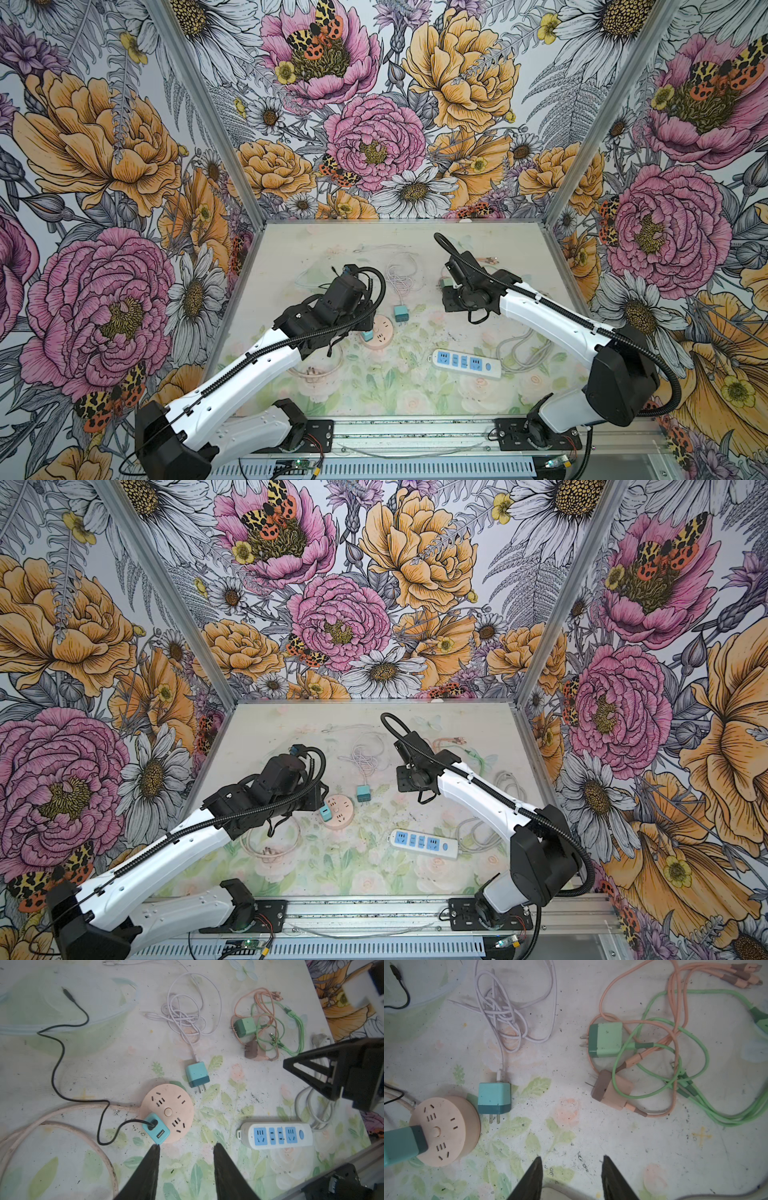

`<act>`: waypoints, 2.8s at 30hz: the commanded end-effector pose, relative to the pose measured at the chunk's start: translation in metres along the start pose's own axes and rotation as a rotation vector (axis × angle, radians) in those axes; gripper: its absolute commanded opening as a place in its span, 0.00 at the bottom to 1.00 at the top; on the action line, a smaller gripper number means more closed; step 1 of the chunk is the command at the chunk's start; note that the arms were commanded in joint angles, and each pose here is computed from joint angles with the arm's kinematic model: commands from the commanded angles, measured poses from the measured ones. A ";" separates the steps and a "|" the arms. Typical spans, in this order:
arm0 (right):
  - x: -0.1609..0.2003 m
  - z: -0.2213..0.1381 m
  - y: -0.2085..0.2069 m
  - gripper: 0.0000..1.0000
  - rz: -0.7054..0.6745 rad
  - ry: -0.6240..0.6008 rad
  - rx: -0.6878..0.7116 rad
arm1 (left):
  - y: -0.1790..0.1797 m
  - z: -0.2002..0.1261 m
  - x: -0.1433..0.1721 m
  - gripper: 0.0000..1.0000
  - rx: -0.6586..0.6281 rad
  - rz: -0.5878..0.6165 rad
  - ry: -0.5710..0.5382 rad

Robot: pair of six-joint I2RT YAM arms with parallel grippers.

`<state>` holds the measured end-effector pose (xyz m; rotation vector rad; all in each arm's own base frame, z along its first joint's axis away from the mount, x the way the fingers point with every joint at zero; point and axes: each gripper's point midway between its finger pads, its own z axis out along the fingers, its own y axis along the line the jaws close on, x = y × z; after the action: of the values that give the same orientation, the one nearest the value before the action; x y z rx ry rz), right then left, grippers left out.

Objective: Insert plugs into power strip
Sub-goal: Move the socket to the center of the table, then pick up the plug from the center of the table.

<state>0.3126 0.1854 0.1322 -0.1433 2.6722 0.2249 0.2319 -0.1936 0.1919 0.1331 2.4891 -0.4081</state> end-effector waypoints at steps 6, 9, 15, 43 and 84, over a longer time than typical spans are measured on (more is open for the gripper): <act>-0.012 -0.004 -0.019 0.48 0.136 -0.070 -0.068 | -0.043 0.057 0.019 0.35 -0.136 0.072 0.095; -0.007 -0.003 -0.025 0.48 0.144 -0.064 -0.070 | -0.058 0.082 0.025 0.33 -0.167 0.103 0.134; 0.002 -0.002 -0.041 0.48 0.158 -0.056 -0.054 | -0.072 0.125 0.040 0.31 -0.194 0.137 0.205; 0.008 0.007 -0.044 0.46 0.180 -0.024 -0.096 | 0.009 0.160 0.093 0.26 -0.402 0.096 0.327; 0.001 0.013 -0.011 0.50 0.142 -0.002 -0.264 | -0.036 0.196 0.026 0.64 -0.231 -0.042 0.178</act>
<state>0.3125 0.1716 0.1081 0.0078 2.6892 0.5998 0.2976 -0.2711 0.0289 0.0693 2.7273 -0.0226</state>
